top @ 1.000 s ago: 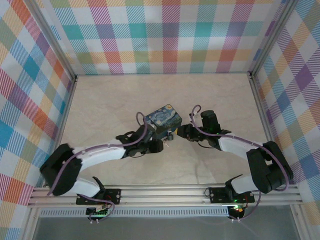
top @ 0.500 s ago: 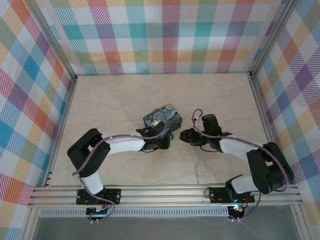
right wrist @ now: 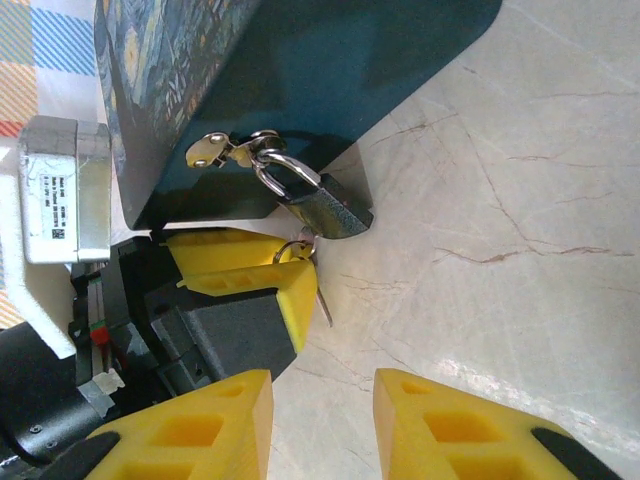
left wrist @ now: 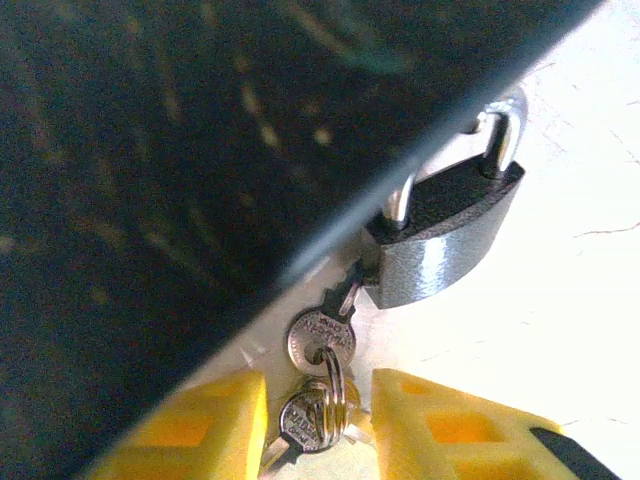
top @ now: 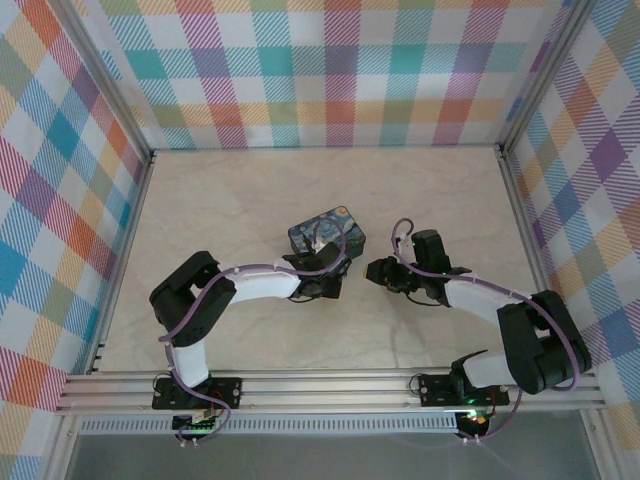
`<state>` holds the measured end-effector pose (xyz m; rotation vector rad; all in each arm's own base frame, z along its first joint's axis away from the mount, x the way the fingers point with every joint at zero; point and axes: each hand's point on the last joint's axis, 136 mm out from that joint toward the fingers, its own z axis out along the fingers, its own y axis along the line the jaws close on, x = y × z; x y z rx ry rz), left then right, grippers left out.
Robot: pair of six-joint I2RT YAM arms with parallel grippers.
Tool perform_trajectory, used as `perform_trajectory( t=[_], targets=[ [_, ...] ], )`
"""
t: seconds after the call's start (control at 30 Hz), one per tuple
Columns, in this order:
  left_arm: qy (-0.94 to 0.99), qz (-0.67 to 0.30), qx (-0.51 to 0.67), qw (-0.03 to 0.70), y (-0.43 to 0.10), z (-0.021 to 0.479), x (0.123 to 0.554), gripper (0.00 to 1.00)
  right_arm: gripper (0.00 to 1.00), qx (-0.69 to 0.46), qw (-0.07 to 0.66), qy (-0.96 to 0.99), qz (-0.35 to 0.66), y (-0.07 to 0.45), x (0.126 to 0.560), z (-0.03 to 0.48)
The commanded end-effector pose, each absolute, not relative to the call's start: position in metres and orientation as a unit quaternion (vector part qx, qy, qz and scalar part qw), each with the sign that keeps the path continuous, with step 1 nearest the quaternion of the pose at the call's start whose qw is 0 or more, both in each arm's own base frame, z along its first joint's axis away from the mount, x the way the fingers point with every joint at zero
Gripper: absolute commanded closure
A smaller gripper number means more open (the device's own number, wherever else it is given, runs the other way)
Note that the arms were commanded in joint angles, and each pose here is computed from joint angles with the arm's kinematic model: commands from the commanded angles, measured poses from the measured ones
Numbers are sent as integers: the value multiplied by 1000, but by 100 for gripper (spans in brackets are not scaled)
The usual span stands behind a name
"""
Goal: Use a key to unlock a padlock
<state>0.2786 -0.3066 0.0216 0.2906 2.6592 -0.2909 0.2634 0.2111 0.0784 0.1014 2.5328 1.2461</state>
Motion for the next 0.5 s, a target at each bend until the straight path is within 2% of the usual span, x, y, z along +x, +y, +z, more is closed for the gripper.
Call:
perform_trajectory(
  t=[0.0, 0.17, 0.47],
  targets=[
    [966, -111, 134, 190, -302, 10, 258, 62, 68, 21, 154, 884, 441, 211, 259, 79],
    [964, -106, 155, 186, -292, 12, 248, 59, 68, 20, 153, 883, 444, 213, 260, 79],
    [962, -103, 185, 172, -295, -8, 245, 73, 68, 22, 153, 882, 445, 213, 259, 82]
  ],
)
